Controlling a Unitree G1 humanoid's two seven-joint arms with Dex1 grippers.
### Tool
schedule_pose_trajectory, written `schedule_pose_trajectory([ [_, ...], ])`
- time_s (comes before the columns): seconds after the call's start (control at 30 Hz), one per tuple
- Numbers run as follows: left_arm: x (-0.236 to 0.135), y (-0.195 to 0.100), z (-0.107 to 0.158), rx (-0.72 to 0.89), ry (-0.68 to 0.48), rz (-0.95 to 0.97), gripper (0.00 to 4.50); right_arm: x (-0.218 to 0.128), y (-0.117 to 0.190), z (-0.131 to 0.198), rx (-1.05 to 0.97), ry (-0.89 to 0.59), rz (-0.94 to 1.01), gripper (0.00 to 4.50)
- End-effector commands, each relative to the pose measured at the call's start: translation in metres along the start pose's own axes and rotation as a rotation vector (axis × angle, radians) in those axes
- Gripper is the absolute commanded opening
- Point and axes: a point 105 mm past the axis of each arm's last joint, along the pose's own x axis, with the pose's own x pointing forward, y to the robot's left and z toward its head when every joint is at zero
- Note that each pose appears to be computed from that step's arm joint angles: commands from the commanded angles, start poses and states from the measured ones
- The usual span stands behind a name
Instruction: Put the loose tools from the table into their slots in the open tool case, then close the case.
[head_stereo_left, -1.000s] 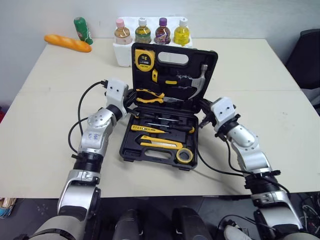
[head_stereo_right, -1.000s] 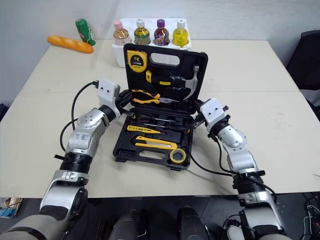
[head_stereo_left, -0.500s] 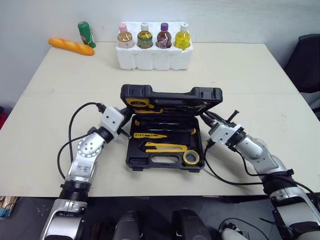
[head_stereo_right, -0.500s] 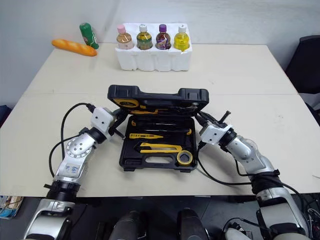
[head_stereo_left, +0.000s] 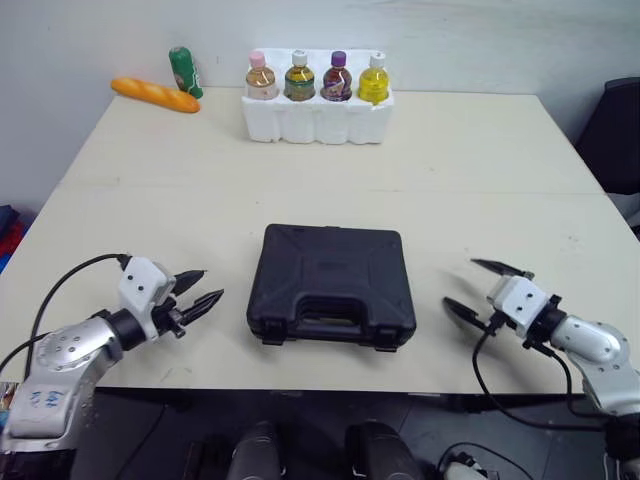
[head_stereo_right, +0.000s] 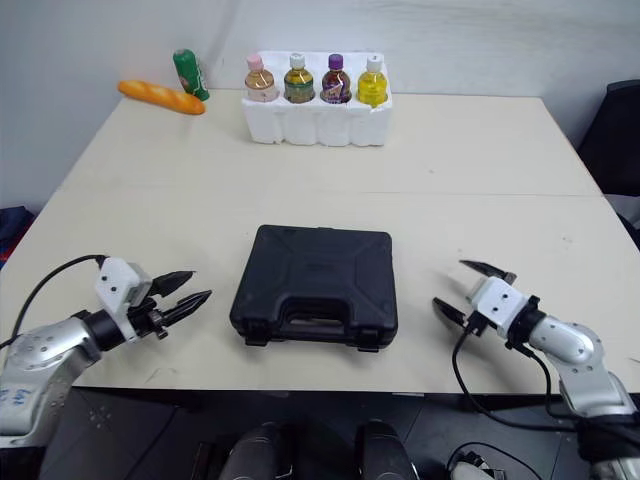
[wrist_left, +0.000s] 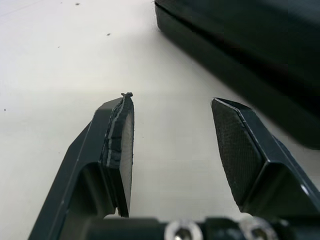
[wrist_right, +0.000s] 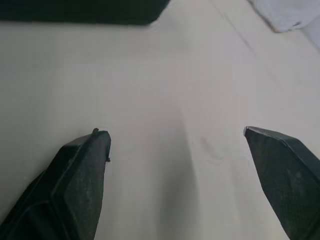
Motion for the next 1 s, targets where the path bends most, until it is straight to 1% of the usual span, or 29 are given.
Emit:
schedule_pose_trajectory([
  [0.03, -0.004, 0.030, 0.025, 0.118, -0.033, 0.038, 2.61, -0.014, 0.017, 0.032, 0.473, -0.075, 0.166, 4.47],
  [0.1, 0.003, 0.033, 0.032, 0.127, -0.047, 0.009, 2.61, -0.014, 0.021, 0.041, 0.447, -0.070, 0.208, 4.47],
  [0.17, 0.014, 0.036, 0.043, 0.140, -0.080, -0.022, 2.61, -0.011, 0.024, 0.048, 0.456, -0.064, 0.255, 3.95],
  [0.2, 0.025, 0.035, 0.049, 0.152, -0.092, -0.054, 2.36, -0.010, 0.031, 0.048, 0.429, -0.036, 0.313, 3.63],
  [0.27, 0.042, 0.032, 0.056, 0.164, -0.092, -0.104, 1.73, -0.008, 0.041, 0.046, 0.378, 0.005, 0.386, 2.62],
  [0.37, 0.072, 0.034, 0.061, 0.170, -0.089, -0.105, 0.38, -0.007, 0.060, 0.044, 0.334, 0.046, 0.484, 1.11],
  [0.4, 0.083, 0.037, 0.064, 0.172, -0.098, -0.087, 0.01, -0.009, 0.066, 0.046, 0.344, 0.054, 0.513, 0.59],
  [0.43, 0.090, 0.038, 0.066, 0.175, -0.105, -0.076, 0.00, -0.010, 0.070, 0.047, 0.351, 0.058, 0.530, 0.08],
  [0.5, 0.105, 0.037, 0.073, 0.147, -0.125, -0.080, 0.00, -0.014, 0.081, 0.050, 0.365, 0.076, 0.584, 0.02],
  [0.53, 0.112, 0.036, 0.081, 0.117, -0.152, -0.083, 0.00, -0.017, 0.087, 0.051, 0.367, 0.088, 0.610, 0.02],
  [0.6, 0.120, 0.034, 0.090, 0.082, -0.177, -0.094, 0.00, -0.019, 0.093, 0.051, 0.364, 0.101, 0.630, 0.02],
  [0.7, 0.130, 0.031, 0.096, 0.095, -0.191, -0.107, 0.00, -0.020, 0.100, 0.052, 0.372, 0.103, 0.647, 0.02],
  [0.77, 0.140, 0.026, 0.096, 0.090, -0.190, -0.116, 0.00, -0.018, 0.111, 0.051, 0.380, 0.097, 0.650, 0.02],
  [0.83, 0.152, 0.015, 0.088, 0.081, -0.163, -0.157, 0.00, -0.015, 0.120, 0.047, 0.370, 0.103, 0.641, 0.02],
  [0.93, 0.171, 0.002, 0.084, 0.093, -0.153, -0.201, 0.00, -0.007, 0.122, 0.050, 0.362, 0.087, 0.650, 0.02],
  [1.0, 0.176, -0.007, 0.095, 0.133, -0.218, -0.248, 0.00, -0.007, 0.121, 0.050, 0.346, 0.090, 0.669, 0.02],
])
